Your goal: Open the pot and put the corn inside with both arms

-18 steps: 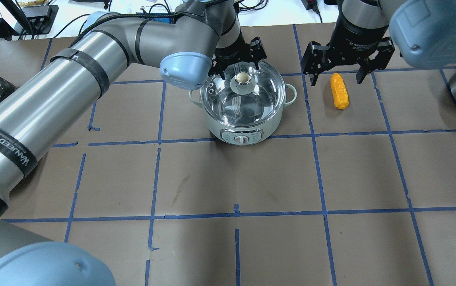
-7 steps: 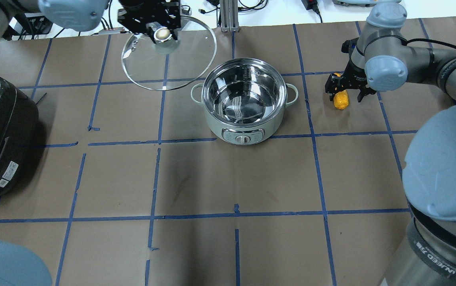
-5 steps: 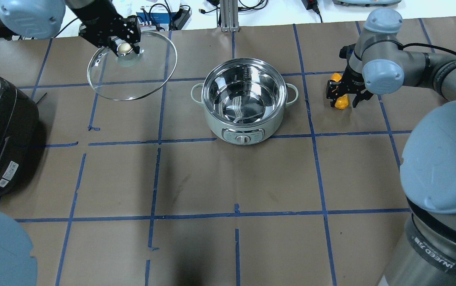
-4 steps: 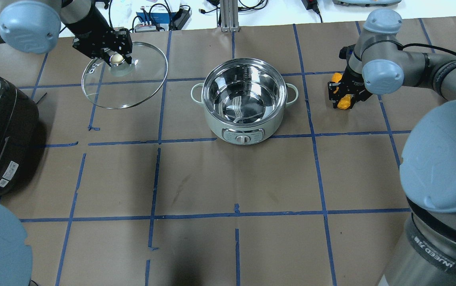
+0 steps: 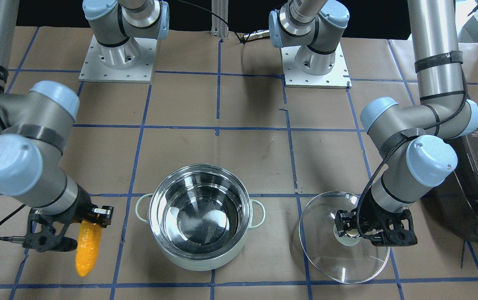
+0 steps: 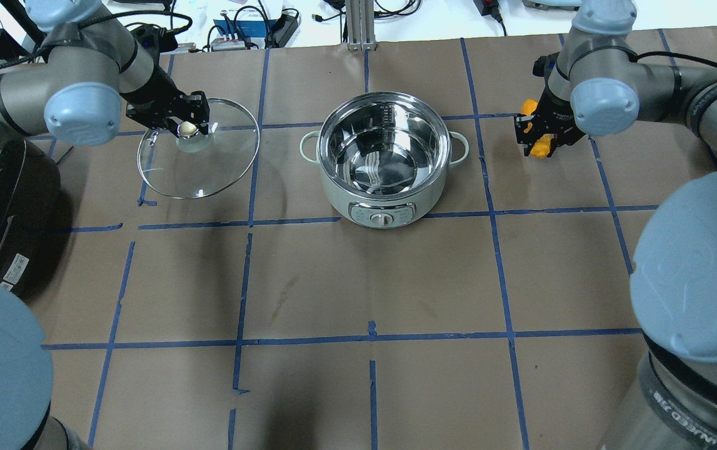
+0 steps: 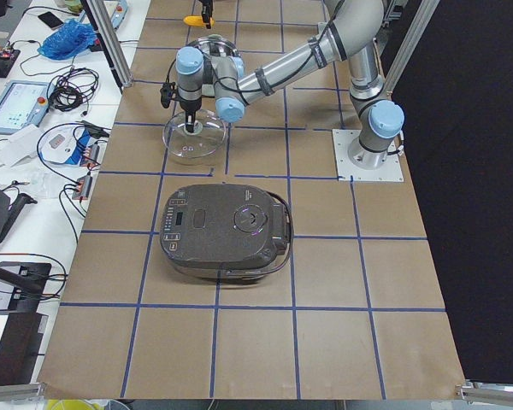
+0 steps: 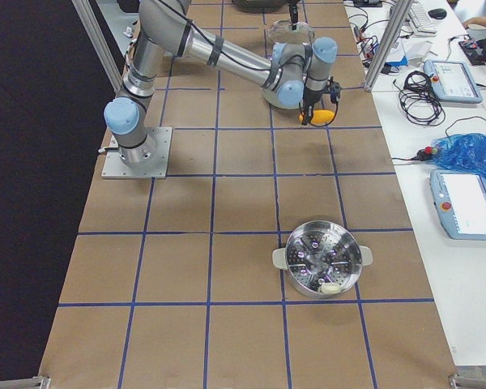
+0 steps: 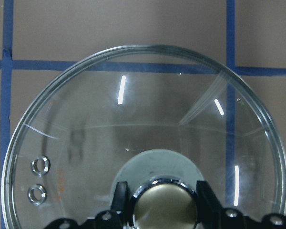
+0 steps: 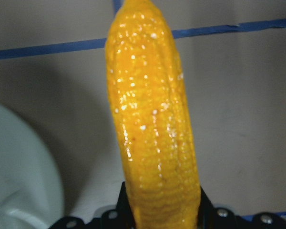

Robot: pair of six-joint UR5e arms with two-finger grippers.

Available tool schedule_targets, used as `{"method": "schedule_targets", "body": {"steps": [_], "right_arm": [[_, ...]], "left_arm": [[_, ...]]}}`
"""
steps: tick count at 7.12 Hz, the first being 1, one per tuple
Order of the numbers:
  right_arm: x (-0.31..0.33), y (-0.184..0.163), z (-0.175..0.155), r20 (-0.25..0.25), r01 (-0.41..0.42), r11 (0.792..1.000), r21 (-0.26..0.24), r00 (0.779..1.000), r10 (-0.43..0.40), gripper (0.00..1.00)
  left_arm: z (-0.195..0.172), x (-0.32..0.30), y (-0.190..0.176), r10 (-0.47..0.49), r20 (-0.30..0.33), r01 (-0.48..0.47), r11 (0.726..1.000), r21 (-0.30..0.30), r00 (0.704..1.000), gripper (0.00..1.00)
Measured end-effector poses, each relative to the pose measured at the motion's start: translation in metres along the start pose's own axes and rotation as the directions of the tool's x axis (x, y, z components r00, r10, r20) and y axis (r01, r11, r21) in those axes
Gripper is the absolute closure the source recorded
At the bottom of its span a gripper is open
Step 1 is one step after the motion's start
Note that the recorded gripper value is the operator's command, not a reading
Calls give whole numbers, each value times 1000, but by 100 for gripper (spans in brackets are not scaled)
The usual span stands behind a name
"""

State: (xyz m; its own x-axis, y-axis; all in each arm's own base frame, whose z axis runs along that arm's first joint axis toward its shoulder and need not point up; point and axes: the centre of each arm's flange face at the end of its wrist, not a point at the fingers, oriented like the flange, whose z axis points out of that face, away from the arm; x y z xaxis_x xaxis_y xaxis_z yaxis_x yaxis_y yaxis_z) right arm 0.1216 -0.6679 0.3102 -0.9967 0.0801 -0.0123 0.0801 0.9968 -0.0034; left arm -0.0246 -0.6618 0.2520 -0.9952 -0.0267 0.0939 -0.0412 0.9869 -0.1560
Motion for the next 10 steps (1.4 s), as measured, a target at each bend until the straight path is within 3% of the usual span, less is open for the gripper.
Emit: {"method": "schedule_targets", "body": {"steps": [1,3,5,6,8,9,10], "right_arm": [[-64,18,-32,13,27,999,24,1000,-27,86],[-165,63,-47,-9,75,995,63,997,-75,86],[-220,84,-21,-64,92,990,105,994,-86,83],[-229,83,0,-75,92,990,103,994,-85,83],[-232,81,36,-97,94,992,78,992,-87,64],[-231,83,50,-101,94,993,72,991,-87,19],[-230,86,62,-101,94,993,74,991,-87,5]], "left_arm": [[7,-4,-1,-3,2,3,1000,7,1000,76],[18,-8,-2,-6,12,6,1000,17,1000,0],[16,-16,-3,-11,55,10,1000,15,998,0],[2,-16,-3,-13,64,13,1000,5,998,0],[-63,-5,14,-13,85,17,999,-50,996,0],[-113,6,33,-4,107,14,996,-86,994,0],[-166,20,57,4,116,10,992,-122,993,0]]}}
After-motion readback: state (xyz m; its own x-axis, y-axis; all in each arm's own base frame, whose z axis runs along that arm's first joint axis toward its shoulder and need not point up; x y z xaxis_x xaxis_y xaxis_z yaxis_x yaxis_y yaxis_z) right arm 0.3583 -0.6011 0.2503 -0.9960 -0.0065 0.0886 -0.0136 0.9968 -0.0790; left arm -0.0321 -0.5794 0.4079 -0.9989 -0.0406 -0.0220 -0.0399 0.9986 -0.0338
